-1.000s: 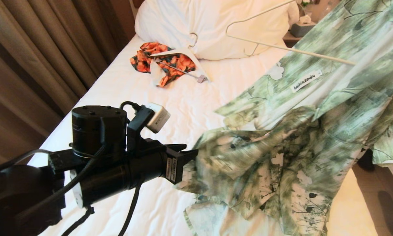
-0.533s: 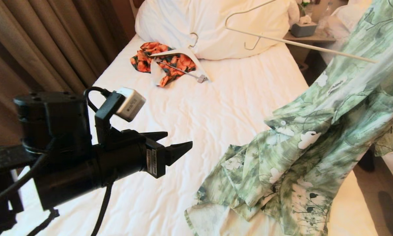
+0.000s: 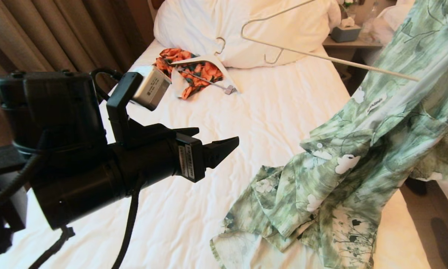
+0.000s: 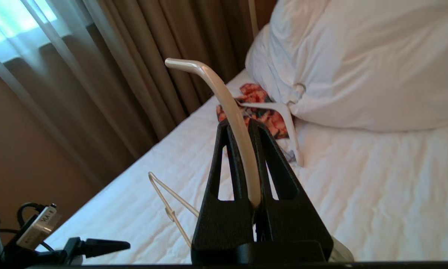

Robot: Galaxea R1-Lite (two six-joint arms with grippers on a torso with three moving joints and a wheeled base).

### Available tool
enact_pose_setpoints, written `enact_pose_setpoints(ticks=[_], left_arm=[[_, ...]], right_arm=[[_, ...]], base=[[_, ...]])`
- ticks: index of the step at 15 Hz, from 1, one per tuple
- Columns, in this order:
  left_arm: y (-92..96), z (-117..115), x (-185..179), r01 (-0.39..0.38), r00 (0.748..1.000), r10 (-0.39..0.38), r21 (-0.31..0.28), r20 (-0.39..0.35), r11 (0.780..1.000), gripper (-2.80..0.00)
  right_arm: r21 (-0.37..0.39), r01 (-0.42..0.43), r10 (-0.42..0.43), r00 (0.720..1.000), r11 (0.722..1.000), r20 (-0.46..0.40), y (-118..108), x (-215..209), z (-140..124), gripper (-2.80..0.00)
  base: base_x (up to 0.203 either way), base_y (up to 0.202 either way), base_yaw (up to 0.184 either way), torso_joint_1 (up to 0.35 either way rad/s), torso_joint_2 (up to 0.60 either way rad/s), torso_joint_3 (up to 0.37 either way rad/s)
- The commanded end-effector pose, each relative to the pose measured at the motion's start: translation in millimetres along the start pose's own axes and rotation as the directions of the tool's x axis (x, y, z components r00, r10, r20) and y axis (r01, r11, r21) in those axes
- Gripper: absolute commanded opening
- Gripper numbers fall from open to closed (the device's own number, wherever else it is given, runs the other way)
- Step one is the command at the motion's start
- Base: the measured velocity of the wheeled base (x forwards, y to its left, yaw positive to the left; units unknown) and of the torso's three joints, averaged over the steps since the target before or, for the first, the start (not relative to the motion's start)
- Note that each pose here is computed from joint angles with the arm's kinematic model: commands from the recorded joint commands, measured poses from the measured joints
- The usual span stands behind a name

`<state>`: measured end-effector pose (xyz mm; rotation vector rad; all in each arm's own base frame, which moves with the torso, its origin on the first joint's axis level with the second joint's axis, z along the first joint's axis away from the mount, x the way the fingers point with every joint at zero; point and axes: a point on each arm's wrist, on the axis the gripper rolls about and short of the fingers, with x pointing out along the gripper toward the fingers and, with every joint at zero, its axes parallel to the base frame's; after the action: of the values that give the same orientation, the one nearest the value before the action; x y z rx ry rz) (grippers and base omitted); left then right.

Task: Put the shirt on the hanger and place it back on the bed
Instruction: Take the clothes hanger out of the clothes

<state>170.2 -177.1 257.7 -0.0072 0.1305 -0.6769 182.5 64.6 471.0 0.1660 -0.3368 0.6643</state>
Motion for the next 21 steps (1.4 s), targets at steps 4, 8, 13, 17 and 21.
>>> enact_pose_setpoints(ticks=[4,8,13,17,21], left_arm=[[-11.8,2.9,23.6,0.043,0.999,-0.043,-0.018,-0.001,0.999,0.0],[-28.2,3.0,50.0,0.077,0.997,-0.078,-0.062,-0.012,0.995,0.0],[-42.6,-9.2,80.8,0.104,0.994,-0.105,-0.101,-0.007,0.989,0.0],[-42.0,-19.0,95.6,0.095,0.995,-0.096,-0.102,-0.01,0.99,-2.8],[-35.2,-20.1,93.4,0.073,0.997,-0.075,-0.104,-0.015,0.992,-2.8]], right_arm=[[0.027,-0.044,0.044,0.998,0.999,-0.033,-2.6,26.5,-26.2,-2.8],[0.039,-0.063,0.065,0.997,0.997,-0.05,-11.5,61.6,-58.1,-2.8],[0.045,-0.08,0.082,0.995,0.996,-0.051,-19.0,93.8,-87.9,-2.8],[0.042,-0.082,0.083,0.996,0.996,-0.042,-21.8,103.4,-91.3,-2.8],[0.04,-0.075,0.077,0.996,0.996,-0.042,-22.9,103.2,-91.1,-2.8]], base=[[0.0,0.0,0.0,0.0,0.0,0.0],[0.0,0.0,0.0,0.0,0.0,0.0],[0.0,0.0,0.0,0.0,0.0,0.0],[0.0,0.0,0.0,0.0,0.0,0.0],[0.0,0.0,0.0,0.0,0.0,0.0]])
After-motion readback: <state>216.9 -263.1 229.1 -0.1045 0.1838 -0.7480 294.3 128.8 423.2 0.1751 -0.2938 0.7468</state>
